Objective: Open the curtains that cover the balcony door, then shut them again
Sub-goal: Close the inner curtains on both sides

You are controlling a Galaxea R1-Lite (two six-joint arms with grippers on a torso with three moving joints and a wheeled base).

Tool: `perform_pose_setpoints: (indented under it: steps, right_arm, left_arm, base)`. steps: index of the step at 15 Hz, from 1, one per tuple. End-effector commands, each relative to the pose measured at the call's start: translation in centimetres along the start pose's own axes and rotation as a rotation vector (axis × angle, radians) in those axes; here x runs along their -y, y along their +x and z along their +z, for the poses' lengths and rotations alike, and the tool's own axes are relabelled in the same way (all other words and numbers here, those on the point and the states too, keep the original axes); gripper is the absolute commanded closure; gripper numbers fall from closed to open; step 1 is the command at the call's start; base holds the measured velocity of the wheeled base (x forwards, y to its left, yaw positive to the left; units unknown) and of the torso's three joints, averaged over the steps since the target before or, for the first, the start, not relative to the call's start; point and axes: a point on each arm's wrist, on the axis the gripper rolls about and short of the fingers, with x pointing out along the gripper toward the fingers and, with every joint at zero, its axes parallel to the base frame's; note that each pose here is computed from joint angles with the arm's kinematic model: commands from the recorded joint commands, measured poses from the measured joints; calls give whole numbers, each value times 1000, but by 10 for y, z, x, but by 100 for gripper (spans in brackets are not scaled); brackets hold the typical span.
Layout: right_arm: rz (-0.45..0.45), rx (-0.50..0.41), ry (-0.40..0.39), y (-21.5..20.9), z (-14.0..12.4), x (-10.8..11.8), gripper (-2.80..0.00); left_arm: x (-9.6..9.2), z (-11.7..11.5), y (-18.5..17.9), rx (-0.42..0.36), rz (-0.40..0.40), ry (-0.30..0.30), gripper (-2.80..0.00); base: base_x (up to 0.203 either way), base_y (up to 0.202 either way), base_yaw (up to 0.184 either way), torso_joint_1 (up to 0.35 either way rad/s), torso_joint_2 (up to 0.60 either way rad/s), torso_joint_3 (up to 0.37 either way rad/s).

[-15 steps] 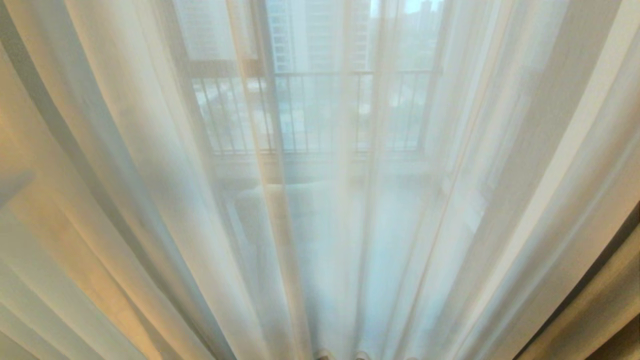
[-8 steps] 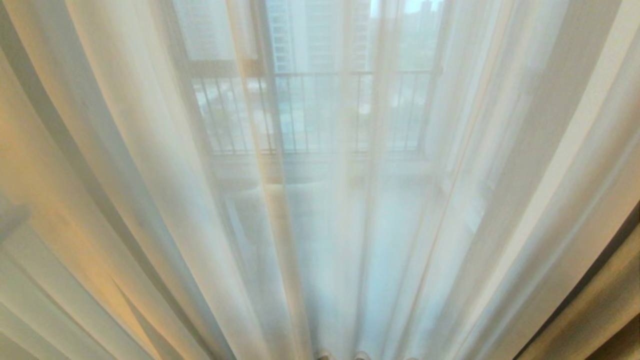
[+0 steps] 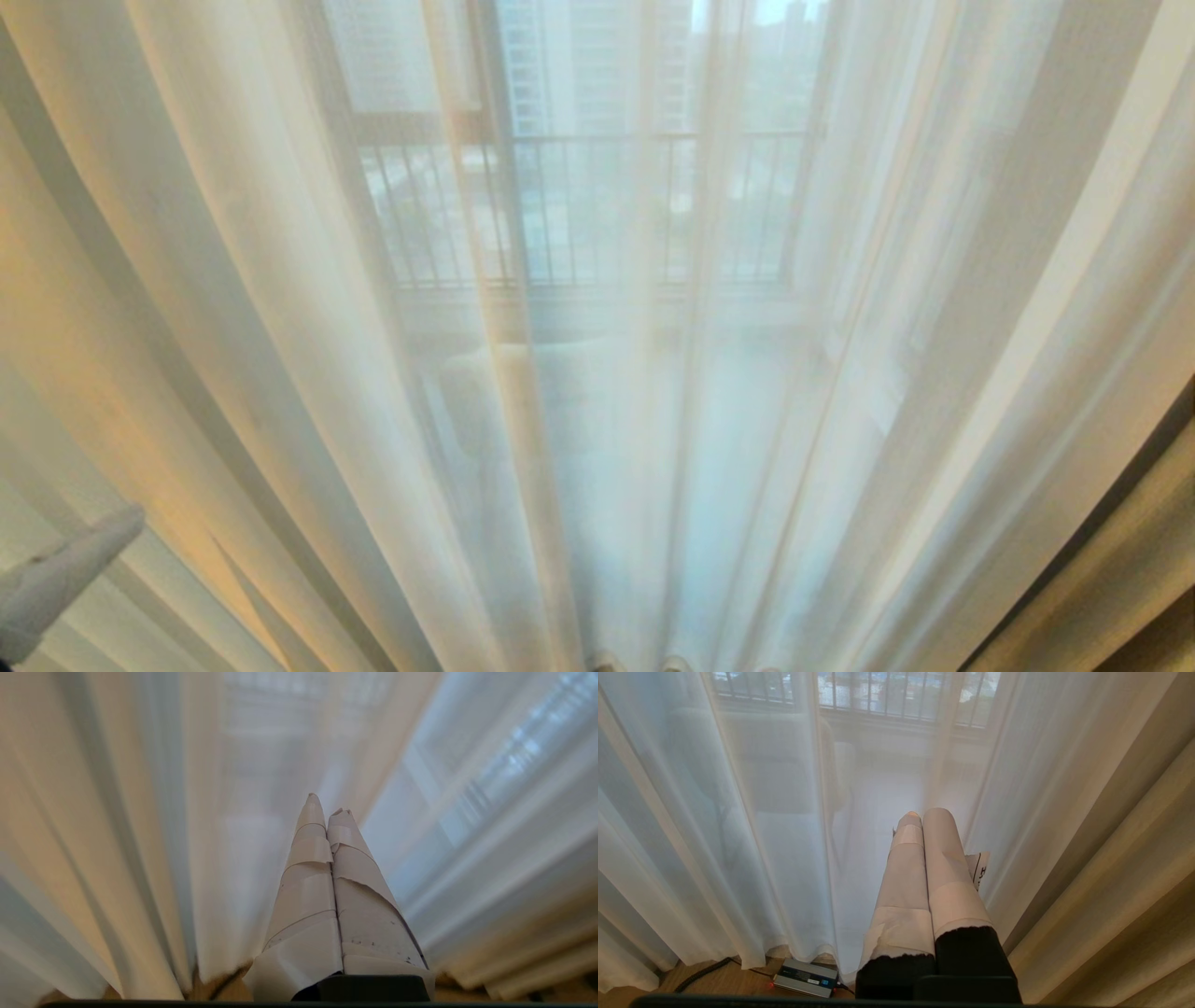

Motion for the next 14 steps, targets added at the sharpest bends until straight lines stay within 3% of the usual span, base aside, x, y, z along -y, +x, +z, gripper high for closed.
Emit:
perform_pose_setpoints:
  steps: [1,2,7,11,14]
  right_arm:
    - [1,-2,-1,0,0,0,0]
    - [1,-2,-1,0,0,0,0]
    - [1,-2,-1,0,0,0,0]
    - [1,-2,-1,0,0,0,0]
    - [1,-2,-1,0,0,0,0]
  left_arm:
    - [10,-14,-13,-59,-82,25,0]
    - [13,-21,-18,-74,-102,58,0]
    - [4,-72,-38,-50,6,165,0]
    - [0,-88,-49,66,136,184,0]
    - [-1,-97,-59,183,184,190,0]
  base:
    - [0,0,0,0,0,0]
    - [0,0,0,0,0,0]
    - [0,0,0,0,0,0]
    - [0,0,0,0,0,0]
    - [0,0,0,0,0,0]
